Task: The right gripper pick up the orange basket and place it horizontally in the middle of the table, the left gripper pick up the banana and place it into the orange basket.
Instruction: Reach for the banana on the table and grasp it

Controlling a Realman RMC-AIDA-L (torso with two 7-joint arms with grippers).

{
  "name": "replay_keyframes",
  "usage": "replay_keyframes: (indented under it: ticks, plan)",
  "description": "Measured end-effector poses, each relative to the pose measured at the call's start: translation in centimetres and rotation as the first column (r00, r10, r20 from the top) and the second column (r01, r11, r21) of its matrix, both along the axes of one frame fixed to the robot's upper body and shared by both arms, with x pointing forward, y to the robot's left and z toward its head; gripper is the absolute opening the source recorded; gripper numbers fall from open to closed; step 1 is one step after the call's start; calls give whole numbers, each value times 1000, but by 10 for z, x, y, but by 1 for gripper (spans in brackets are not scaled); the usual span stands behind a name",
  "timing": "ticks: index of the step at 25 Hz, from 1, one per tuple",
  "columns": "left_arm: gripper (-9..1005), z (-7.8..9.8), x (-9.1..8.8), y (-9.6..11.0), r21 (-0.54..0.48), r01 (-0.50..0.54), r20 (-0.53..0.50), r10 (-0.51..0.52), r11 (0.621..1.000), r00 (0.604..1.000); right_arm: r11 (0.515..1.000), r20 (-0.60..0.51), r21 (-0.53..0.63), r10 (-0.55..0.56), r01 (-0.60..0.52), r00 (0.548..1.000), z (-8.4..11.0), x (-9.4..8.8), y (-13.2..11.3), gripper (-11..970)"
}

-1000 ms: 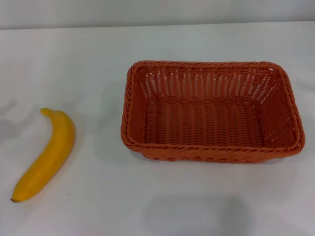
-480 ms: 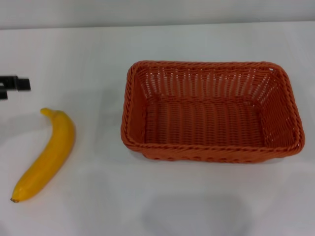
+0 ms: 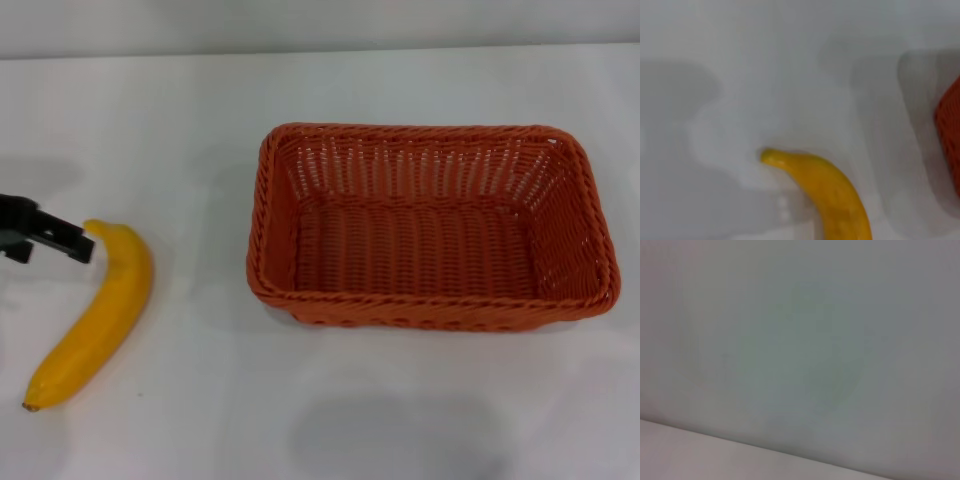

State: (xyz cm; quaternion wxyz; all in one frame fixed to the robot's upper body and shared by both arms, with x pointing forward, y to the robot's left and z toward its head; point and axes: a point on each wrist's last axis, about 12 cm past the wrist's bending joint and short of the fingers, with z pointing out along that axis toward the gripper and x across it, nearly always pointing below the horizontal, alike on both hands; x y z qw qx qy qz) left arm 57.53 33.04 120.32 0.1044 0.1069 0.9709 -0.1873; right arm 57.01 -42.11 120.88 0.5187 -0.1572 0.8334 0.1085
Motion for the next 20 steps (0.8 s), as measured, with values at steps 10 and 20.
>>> replay_keyframes:
  ticks: [10, 20]
  plan:
    - [875, -28, 23, -40, 50, 90, -57, -87, 995, 995, 1000, -3, 14, 7, -7, 1000, -6, -2, 4, 800]
    - [876, -48, 27, -65, 108, 156, -149, -139, 982, 979, 999, 7, 41, 0, 0, 1000, -7, 1, 8, 800]
